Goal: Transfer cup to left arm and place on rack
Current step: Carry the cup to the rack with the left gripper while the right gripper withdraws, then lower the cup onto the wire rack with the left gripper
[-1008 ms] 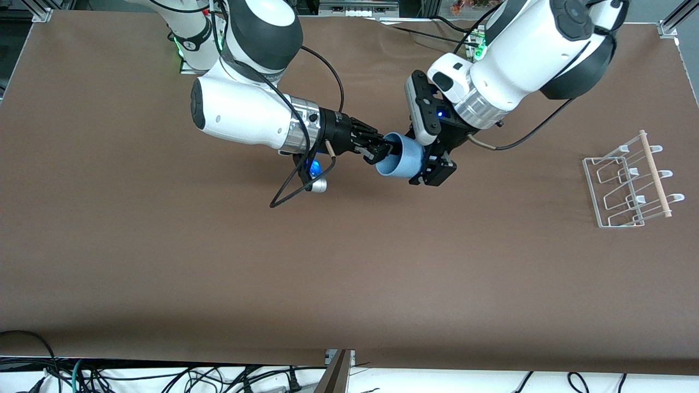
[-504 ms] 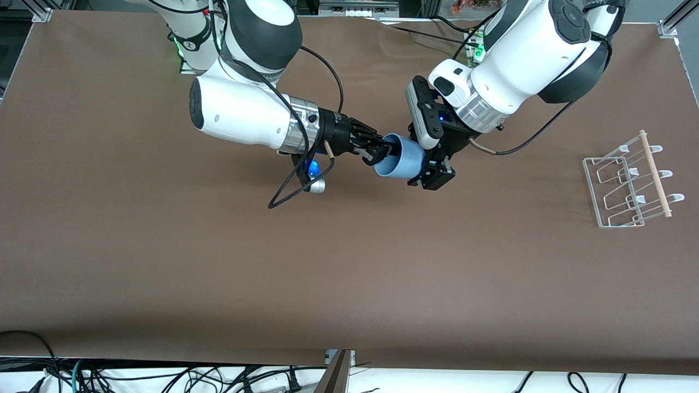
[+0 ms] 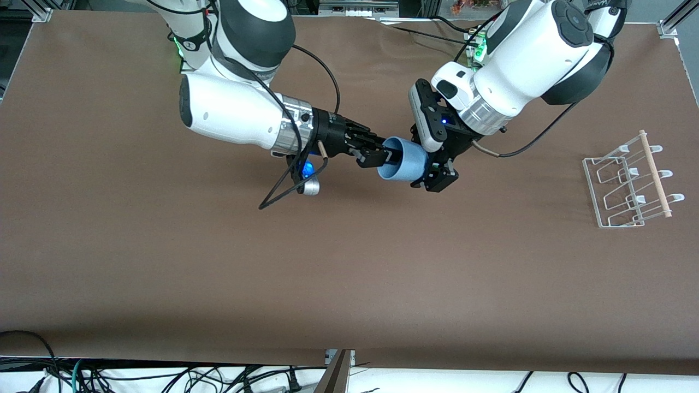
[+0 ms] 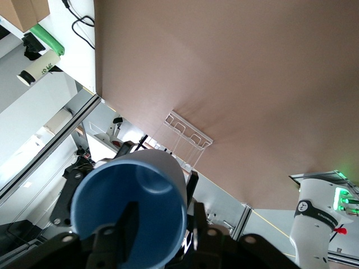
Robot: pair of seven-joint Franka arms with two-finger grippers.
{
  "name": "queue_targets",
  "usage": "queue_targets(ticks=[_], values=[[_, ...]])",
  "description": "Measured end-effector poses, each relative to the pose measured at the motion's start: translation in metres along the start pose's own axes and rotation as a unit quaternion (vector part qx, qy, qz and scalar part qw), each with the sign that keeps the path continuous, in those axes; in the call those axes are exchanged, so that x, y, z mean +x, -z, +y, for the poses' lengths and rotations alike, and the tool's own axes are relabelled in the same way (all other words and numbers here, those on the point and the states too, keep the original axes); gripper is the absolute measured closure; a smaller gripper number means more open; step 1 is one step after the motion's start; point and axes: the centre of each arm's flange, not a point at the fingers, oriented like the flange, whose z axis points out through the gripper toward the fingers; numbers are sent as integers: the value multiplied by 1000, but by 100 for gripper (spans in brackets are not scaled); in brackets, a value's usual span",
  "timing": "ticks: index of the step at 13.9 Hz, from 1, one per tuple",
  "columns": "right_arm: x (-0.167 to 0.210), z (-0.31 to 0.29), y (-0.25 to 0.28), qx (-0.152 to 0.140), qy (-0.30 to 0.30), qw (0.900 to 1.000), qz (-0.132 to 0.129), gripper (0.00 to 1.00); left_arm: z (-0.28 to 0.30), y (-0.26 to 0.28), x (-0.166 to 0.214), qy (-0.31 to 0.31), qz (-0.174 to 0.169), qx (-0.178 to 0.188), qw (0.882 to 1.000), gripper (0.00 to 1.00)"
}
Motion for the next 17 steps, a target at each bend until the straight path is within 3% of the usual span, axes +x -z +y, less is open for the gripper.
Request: queue_targets(ticks=[4,5,8,11,13,15,17], values=[[11,-10,51,-14,14,1000,-8,9,-16,15,-33,20,-33,-30,999,27],[16,-11,72,-28,24,999,2,1,-24,22,-50,28,-46,-40,998,27],[30,-2,136,-103,69,991,46,1,-53,53,-115,73,-92,-70,991,27],[38,19,207,-185,128,972,67,1,-77,85,-205,100,-171,-84,976,27],[58,39,257,-234,157,956,79,1,-77,95,-247,90,-276,-95,952,27],[79,60,301,-278,193,935,104,1,-73,99,-270,83,-381,-97,916,27],[96,82,334,-310,231,915,115,1,-74,102,-296,90,-451,-88,883,27]])
